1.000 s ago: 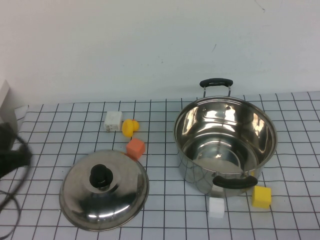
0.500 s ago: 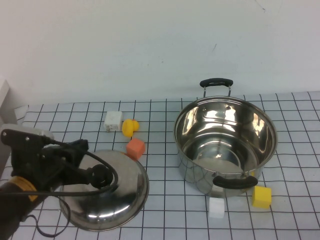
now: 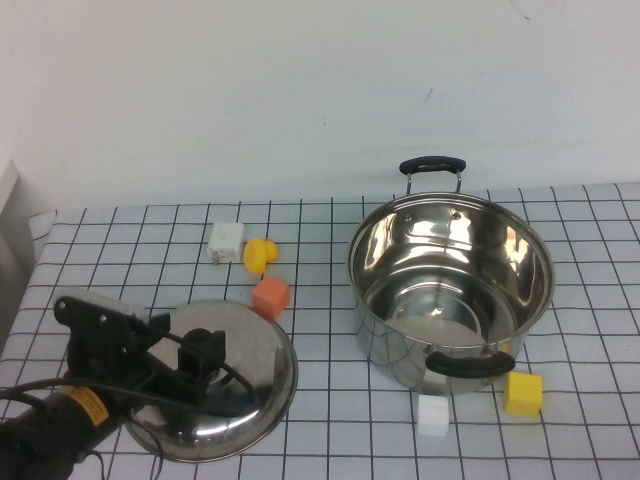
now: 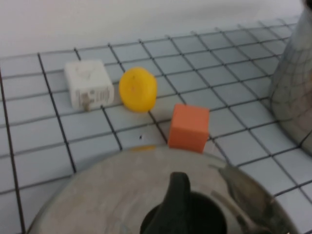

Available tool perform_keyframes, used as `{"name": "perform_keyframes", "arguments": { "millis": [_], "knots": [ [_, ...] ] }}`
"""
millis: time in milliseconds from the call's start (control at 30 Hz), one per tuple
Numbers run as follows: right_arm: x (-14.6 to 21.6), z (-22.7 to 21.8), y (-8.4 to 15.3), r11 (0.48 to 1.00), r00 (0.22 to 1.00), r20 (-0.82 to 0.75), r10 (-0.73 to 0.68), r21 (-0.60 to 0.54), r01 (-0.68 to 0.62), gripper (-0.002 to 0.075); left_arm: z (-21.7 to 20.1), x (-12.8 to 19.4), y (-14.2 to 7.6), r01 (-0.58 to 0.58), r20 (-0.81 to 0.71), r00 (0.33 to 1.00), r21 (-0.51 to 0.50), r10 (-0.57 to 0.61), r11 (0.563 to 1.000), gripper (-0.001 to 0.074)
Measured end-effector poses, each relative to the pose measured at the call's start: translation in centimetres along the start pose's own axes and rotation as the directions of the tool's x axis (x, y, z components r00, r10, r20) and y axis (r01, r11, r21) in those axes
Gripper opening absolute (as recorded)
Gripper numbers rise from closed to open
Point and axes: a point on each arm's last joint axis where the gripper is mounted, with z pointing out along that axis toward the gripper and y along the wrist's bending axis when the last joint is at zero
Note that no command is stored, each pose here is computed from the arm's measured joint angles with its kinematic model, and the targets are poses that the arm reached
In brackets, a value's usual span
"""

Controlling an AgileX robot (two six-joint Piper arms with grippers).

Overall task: Cover the pot
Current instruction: Pick up the pot lid

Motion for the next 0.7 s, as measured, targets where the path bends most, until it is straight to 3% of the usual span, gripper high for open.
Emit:
{"name": "perform_keyframes", "arguments": {
  "millis": [500,600,700],
  "knots": [
    [0.0,0.0,0.0,1.0,1.0,0.0,0.0,0.0,0.0,0.0009,3.8,3.0,2.0,0.035,-0.12,0.992,-0.058,-0.042,0.998,0.0584],
    [0.0,0.0,0.0,1.0,1.0,0.0,0.0,0.0,0.0,0.0009,4.0,3.3,2.1,0.032,-0.132,0.99,-0.066,-0.041,0.997,0.0523],
    [0.0,0.0,0.0,1.0,1.0,0.0,0.0,0.0,0.0,0.0009,4.0,3.1,2.2,0.035,-0.111,0.993,-0.078,-0.043,0.996,0.0401]
  ]
}}
